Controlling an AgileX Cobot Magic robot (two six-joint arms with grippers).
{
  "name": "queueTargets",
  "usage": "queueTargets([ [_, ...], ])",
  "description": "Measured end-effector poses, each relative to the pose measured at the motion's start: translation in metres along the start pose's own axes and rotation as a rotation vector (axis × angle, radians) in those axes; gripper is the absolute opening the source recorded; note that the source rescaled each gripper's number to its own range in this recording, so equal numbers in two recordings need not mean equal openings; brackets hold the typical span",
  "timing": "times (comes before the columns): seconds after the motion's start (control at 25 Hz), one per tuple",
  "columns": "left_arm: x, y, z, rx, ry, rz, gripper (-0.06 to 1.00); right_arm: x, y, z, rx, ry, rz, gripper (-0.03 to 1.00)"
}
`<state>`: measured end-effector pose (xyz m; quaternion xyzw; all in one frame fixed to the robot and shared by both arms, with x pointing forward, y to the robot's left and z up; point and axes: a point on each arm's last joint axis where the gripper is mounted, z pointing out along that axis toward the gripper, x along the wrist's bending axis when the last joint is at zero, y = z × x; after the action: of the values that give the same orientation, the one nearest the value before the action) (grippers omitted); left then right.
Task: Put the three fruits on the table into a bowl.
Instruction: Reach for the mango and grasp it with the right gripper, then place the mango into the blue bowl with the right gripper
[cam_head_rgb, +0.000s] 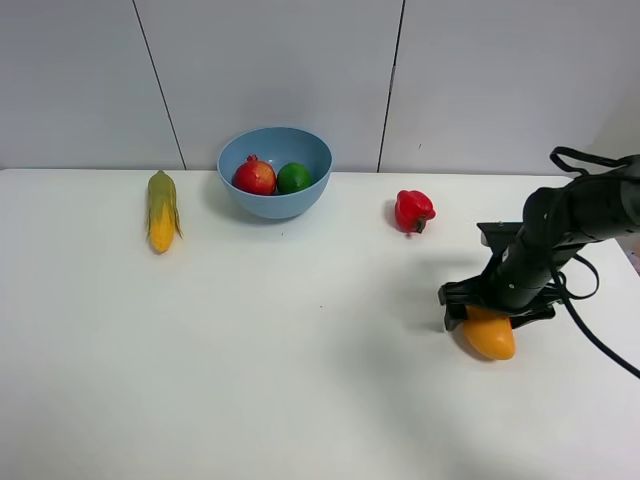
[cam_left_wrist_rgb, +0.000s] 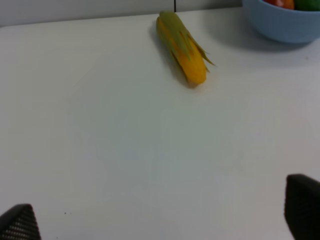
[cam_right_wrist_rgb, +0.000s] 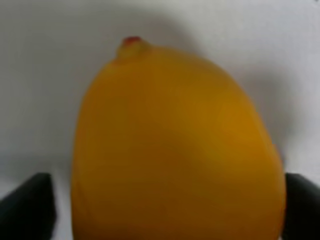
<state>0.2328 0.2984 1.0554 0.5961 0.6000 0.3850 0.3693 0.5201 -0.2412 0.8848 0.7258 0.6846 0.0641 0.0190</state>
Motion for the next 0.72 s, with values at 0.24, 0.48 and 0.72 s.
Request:
queueTargets([
  [0.24,0.000,0.000,0.000,0.000,0.000,0.000,0.98,0.002,0.000,-0.021,-0.013,0.011,0.007,0.04],
  [0.48,0.000,0.000,0.000,0.000,0.000,0.000,0.98,0.032,0.012,-0.109,-0.266,0.129,-0.064,0.04],
  [0.72,0.000,0.000,0.000,0.000,0.000,0.000,0.98,0.102,0.047,-0.184,-0.684,0.312,-0.238,0.04],
])
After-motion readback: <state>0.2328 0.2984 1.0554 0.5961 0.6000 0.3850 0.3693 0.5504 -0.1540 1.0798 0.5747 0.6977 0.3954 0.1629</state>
